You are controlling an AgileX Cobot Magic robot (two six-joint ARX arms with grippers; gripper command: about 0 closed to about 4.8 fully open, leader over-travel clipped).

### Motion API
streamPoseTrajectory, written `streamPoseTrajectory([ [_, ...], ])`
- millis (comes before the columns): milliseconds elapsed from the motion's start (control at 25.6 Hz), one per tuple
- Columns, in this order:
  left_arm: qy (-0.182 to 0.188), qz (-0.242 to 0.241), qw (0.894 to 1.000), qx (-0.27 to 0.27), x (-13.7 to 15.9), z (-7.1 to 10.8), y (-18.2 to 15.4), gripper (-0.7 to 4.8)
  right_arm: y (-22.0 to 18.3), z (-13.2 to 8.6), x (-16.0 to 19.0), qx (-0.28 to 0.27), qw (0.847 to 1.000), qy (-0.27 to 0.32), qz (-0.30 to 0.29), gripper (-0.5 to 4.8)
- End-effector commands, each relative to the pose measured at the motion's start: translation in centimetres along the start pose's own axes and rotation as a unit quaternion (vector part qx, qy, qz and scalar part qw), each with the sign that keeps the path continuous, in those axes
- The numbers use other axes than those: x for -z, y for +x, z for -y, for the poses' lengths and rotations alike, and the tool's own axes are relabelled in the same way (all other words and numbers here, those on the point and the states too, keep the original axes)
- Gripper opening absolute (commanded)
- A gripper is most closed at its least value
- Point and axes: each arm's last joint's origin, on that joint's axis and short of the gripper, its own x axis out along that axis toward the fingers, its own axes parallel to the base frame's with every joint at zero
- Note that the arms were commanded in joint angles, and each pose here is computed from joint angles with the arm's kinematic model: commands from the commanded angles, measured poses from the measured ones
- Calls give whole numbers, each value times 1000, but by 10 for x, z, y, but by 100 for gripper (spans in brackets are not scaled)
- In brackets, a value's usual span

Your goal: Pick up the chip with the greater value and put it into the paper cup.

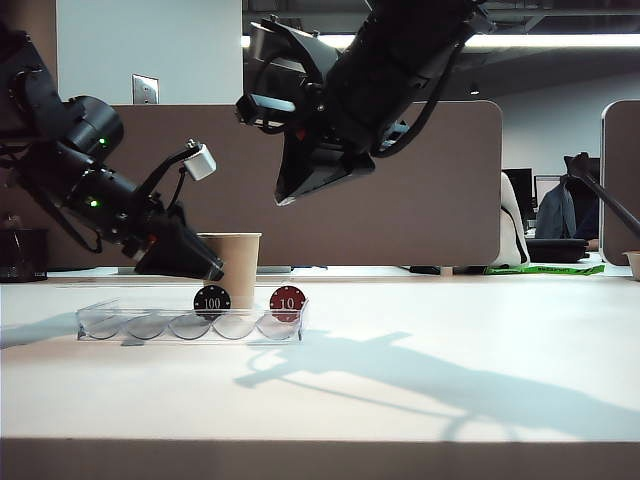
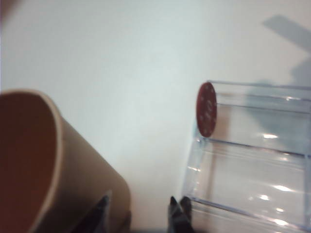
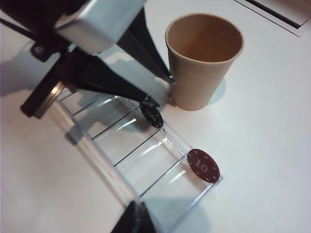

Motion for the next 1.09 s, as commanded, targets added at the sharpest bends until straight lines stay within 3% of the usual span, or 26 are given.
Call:
streamPoseTrajectory([
  [39,-3,8,1000,2,-4,-5,-1,156,-2,-1,-3,-2,1000,2,9,-6],
  [352,-37,-5,998,43,-1,4,-2,156,-2,0,-3,0,1000,2,9,-6],
  [1094,-34,-17,998,42,1,4,-2,156,-2,-1,-3,0,1000,2,10,-6],
])
